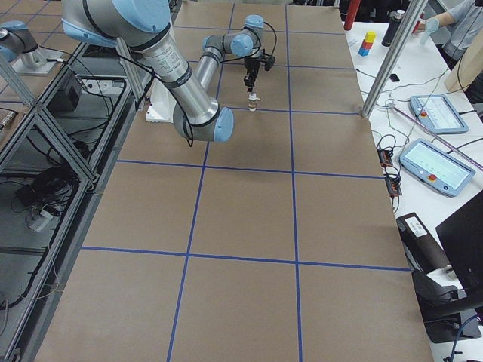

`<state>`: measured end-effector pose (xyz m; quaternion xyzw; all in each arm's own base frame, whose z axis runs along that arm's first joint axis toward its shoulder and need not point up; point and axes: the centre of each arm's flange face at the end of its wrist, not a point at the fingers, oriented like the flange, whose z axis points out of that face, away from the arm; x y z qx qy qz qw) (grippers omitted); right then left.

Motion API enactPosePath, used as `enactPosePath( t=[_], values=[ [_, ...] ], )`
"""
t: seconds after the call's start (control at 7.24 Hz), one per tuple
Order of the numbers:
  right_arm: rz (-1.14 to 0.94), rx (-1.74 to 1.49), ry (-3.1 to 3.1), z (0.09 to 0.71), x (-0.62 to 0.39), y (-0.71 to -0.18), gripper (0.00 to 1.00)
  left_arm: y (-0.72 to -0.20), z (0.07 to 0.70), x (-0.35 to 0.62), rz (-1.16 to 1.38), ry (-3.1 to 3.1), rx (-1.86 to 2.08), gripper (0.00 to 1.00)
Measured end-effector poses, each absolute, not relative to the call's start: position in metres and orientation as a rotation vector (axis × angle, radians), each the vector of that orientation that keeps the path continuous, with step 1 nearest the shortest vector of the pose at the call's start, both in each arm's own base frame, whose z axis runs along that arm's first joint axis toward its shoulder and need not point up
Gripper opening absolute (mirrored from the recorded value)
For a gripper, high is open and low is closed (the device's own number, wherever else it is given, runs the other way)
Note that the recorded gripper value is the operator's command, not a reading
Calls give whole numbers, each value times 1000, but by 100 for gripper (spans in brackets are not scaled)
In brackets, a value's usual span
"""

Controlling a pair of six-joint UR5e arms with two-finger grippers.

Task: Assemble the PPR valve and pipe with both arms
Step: 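Lower and press the chrome fitting onto the valve top with the right gripper, then open the right gripper and lift it away from the joined parts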

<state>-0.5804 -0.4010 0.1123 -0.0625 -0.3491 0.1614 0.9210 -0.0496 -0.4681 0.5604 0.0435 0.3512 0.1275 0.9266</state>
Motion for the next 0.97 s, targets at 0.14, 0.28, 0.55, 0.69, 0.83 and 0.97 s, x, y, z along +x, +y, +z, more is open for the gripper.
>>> enactPosePath(
  t=[0.14, 0.28, 0.55, 0.69, 0.83, 0.97],
  values=[
    [326, -122, -743, 116, -582, -401, 75, -468, 560, -50, 262, 720, 89, 100],
    [322, -113, -761, 120, -583, -401, 99, -468, 560, -50, 262, 720, 89, 100],
    [335, -53, -754, 131, -584, -401, 100, -468, 560, -50, 262, 720, 89, 100],
    [338, -34, -751, 132, -585, -401, 100, -468, 560, -50, 262, 720, 89, 100],
    [339, -26, -755, 130, -585, -400, 100, -468, 560, -50, 262, 720, 89, 100],
    [338, -22, -759, 127, -584, -400, 100, -468, 561, -50, 261, 720, 89, 100]
  ],
)
